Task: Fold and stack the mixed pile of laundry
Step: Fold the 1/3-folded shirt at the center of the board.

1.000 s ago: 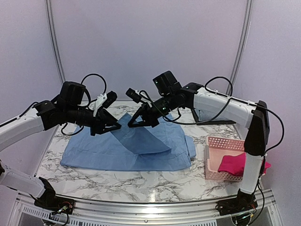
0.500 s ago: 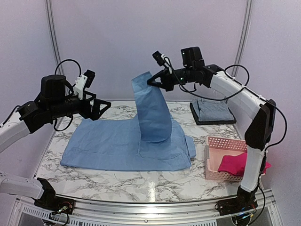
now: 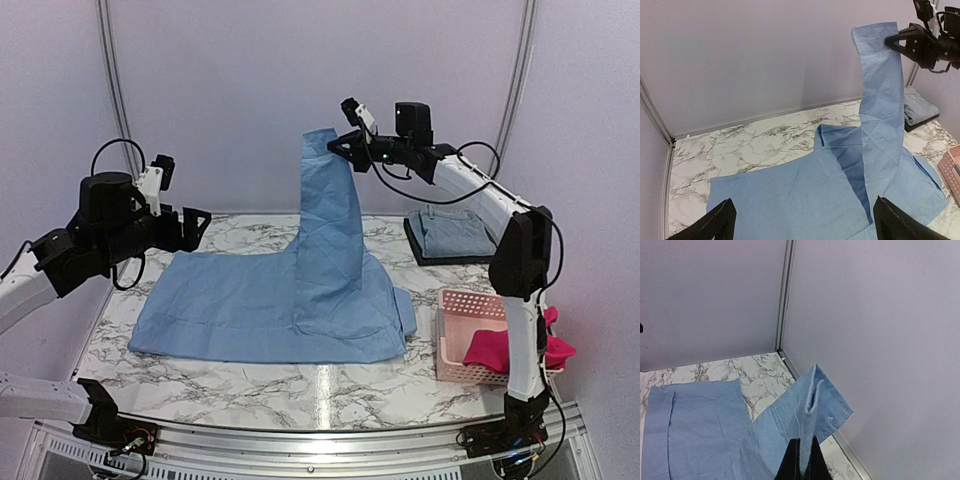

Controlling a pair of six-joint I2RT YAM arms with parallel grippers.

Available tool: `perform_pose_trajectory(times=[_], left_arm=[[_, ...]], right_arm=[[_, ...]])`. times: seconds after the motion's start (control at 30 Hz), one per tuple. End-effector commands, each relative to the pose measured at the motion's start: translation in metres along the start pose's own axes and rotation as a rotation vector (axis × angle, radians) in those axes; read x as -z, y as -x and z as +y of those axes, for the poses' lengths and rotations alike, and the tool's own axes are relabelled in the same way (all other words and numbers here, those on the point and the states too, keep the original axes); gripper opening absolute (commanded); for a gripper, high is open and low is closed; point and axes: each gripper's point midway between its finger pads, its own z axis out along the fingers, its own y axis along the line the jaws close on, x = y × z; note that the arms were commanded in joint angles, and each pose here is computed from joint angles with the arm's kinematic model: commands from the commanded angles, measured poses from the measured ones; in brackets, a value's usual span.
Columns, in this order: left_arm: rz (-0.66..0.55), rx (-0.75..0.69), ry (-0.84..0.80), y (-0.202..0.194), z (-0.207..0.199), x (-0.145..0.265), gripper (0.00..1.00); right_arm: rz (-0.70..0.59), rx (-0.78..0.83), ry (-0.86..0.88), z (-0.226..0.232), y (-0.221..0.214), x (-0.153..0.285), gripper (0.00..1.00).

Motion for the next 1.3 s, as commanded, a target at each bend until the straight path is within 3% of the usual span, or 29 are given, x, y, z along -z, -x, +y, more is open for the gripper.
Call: perform_pose_trajectory(times=[0.0,0.3,0.53,0.83,1.27], left_arm=[[-0.003,0.044,0.149,-0.005,0.028,0.003,0.99],[0.108,0.145,0.354,-0.035,0.073,0.003,0.99],[0.218,0.278,0.43,-0.066,0.103,0.011,0.99],[0.336,0.454,0.439,-0.107,0.12,0.017,0.99],[0.386,0.631,0.47,-0.143,0.134,0.034,0.99]], right_arm=[[-0.105,0.013,0.011,-0.002,0.015,-0.018,0.0],[0.034,-0.01,0.08,0.072,-0.047,-0.084,0.0],[0.094,-0.01,0.11,0.139,-0.051,-0.116,0.0],[0.235,-0.039,0.144,0.232,-0.088,-0.145,0.0],[0.263,-0.089,0.162,0.327,-0.106,-0.167,0.0]])
